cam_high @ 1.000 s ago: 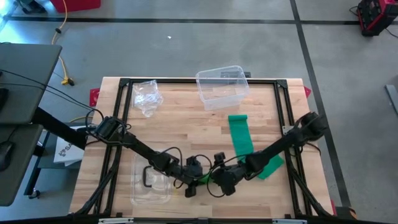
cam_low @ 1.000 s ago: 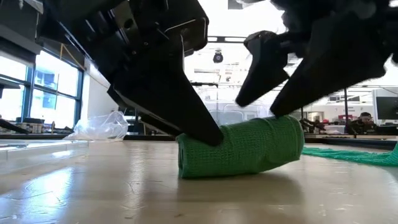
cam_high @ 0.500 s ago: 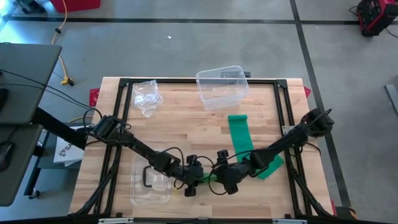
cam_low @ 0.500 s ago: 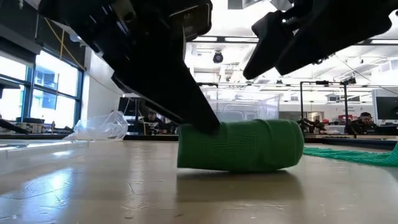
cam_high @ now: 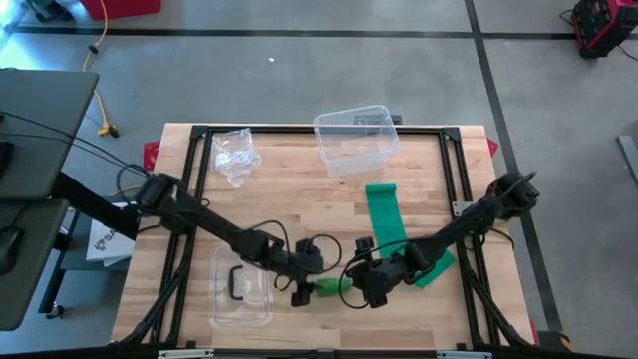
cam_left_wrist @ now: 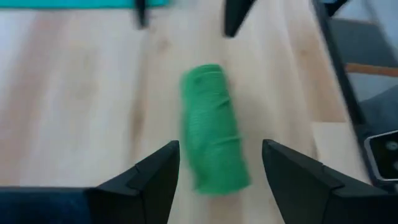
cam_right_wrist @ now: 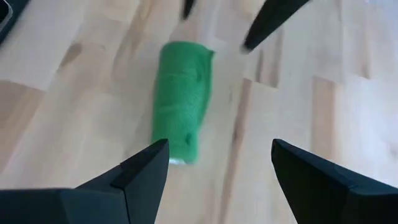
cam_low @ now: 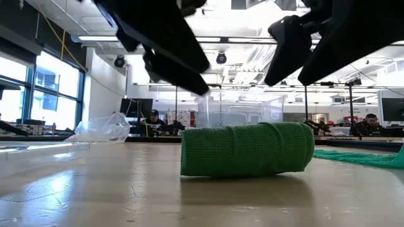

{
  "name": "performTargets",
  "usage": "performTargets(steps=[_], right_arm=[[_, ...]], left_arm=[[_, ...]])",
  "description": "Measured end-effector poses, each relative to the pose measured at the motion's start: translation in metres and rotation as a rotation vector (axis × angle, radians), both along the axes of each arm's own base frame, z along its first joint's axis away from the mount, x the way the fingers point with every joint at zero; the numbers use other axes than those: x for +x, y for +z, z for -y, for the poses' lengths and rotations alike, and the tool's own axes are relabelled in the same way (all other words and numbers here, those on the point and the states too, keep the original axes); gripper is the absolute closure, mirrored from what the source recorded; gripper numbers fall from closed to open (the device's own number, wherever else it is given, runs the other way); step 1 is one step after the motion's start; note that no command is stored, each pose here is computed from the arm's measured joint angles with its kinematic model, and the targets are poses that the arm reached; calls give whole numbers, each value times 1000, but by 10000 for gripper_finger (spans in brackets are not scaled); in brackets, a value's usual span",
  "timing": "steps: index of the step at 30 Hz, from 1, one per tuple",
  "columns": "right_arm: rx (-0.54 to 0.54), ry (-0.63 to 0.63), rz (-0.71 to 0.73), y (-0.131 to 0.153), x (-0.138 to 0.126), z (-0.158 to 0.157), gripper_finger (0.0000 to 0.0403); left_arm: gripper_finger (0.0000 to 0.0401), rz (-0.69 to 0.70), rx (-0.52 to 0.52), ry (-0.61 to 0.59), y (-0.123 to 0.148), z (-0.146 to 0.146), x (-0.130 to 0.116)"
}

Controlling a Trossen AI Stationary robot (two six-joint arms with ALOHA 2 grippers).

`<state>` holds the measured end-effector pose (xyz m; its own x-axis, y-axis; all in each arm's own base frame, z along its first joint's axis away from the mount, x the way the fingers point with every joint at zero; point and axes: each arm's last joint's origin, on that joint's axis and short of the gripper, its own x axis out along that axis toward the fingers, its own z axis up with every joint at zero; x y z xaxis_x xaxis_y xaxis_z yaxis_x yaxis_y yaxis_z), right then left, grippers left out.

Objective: Roll bandage
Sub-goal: Open the transparent zip bag

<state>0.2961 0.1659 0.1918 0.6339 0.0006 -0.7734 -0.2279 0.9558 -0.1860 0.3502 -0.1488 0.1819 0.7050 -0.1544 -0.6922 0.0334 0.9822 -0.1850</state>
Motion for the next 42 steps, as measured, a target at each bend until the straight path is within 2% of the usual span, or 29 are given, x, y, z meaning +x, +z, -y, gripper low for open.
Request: performTargets(steps=[3, 6, 10, 15, 18, 24, 29, 34, 36, 39, 42], right_arm=[[-29, -13, -9, 10, -7, 5, 128], [-59, -18, -14, 20, -16, 12, 128], [-64, -22, 4, 15, -26, 26, 128], [-50, -67, 50, -7, -34, 52, 128], [-30, -107, 84, -15, -35, 67, 128], [31, -123, 116, -22, -32, 89, 128], [52, -134, 113, -22, -29, 102, 128], [57, -156, 112, -22, -27, 108, 128], [60, -160, 112, -22, -27, 109, 128], [75, -175, 113, -22, -27, 109, 128], [96, -190, 120, -21, -27, 107, 128]], left_arm=[[182, -25, 108, 105, 19, -13, -14], [183, -55, 200, 263, 39, -34, -31], [187, -117, 176, 493, 47, -82, -56], [205, -219, 70, 829, 29, -160, -83], [219, -339, 125, 941, 17, -197, -96], [238, -466, 246, 1034, 8, -245, -111], [246, -482, 252, 1007, 17, -250, -109], [253, -525, 472, 1049, 29, -246, -112], [254, -549, 446, 1058, 27, -253, -115], [254, -606, 308, 1038, 19, -268, -118], [255, -672, 320, 1044, 9, -282, -121]])
